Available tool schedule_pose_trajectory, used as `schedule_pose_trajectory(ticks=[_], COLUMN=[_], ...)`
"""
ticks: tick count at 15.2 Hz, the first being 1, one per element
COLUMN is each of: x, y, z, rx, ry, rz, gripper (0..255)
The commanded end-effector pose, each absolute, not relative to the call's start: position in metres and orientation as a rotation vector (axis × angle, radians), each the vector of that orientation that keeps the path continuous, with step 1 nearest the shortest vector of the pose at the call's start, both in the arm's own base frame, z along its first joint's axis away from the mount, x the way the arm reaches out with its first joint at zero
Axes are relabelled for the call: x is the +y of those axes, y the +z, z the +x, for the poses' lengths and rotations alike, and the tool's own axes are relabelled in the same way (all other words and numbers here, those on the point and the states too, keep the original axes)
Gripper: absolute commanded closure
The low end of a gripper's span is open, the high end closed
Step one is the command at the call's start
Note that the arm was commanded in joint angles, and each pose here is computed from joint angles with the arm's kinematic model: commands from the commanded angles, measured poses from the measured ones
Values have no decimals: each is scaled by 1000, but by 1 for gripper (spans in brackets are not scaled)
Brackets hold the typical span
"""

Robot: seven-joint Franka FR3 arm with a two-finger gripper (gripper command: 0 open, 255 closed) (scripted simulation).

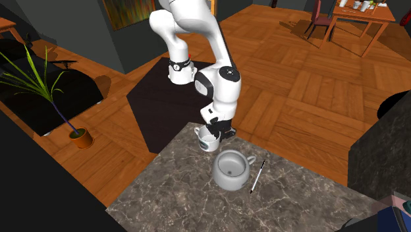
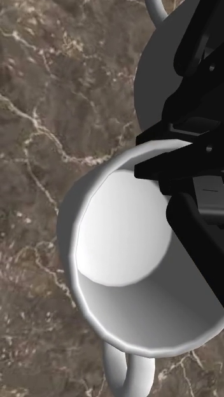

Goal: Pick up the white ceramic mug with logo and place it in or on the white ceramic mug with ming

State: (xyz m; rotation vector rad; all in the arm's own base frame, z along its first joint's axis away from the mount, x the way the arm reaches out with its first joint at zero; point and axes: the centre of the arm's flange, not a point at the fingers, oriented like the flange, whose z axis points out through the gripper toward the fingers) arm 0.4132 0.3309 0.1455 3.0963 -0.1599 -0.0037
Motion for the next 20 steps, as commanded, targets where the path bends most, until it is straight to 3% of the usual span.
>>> schedule_pose_trajectory(ticks=[1, 20], x=[331, 331], y=[156, 257], z=[413, 413], rx=[-160, -160], ry=[-4, -4], rz=[3096, 3096], gripper=[255, 255])
